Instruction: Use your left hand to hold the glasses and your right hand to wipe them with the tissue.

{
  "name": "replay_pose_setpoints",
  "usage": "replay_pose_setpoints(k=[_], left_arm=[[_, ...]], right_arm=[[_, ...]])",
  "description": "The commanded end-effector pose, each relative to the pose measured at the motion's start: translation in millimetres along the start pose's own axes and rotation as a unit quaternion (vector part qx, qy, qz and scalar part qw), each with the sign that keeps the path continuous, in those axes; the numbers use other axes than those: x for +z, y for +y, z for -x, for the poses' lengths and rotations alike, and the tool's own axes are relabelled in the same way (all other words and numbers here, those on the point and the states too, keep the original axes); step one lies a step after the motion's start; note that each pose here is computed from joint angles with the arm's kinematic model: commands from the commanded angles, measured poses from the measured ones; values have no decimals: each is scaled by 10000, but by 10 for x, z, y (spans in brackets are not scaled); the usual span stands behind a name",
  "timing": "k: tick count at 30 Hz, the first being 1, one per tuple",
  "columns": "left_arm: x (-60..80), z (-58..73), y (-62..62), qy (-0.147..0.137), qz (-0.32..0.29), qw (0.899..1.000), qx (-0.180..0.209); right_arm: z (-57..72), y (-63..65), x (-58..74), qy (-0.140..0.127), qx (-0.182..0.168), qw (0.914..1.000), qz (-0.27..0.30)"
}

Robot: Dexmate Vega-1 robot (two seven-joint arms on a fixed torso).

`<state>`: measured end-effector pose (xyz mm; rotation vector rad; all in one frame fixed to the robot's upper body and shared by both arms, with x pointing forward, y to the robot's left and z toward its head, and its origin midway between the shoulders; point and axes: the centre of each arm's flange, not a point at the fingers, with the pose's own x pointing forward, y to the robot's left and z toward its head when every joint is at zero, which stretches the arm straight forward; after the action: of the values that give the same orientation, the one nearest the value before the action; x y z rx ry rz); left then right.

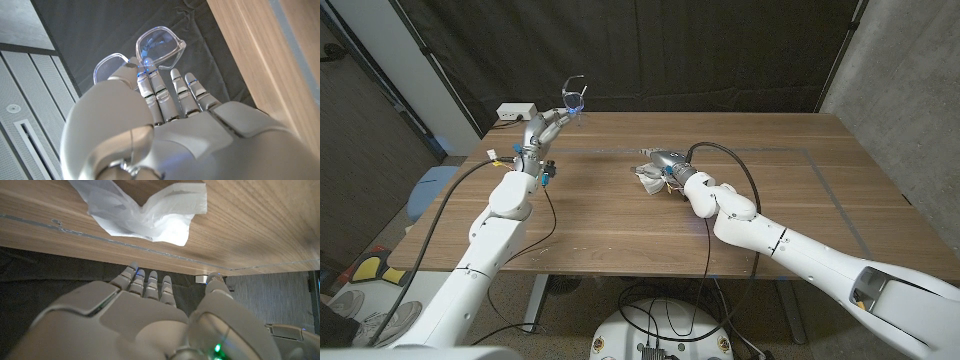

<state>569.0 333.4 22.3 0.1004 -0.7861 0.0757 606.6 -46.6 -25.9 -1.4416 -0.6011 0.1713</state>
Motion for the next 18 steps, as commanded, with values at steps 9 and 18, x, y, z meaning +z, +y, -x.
replay_pose_setpoints(k=[9, 18], left_arm=[[-129, 118, 132, 319, 231, 9987, 328], [-146, 56, 108, 296, 253, 9989, 278]], right_arm=[[-194, 173, -134, 551, 594, 9954, 505], [-176, 246, -250, 835, 767, 9918, 584]])
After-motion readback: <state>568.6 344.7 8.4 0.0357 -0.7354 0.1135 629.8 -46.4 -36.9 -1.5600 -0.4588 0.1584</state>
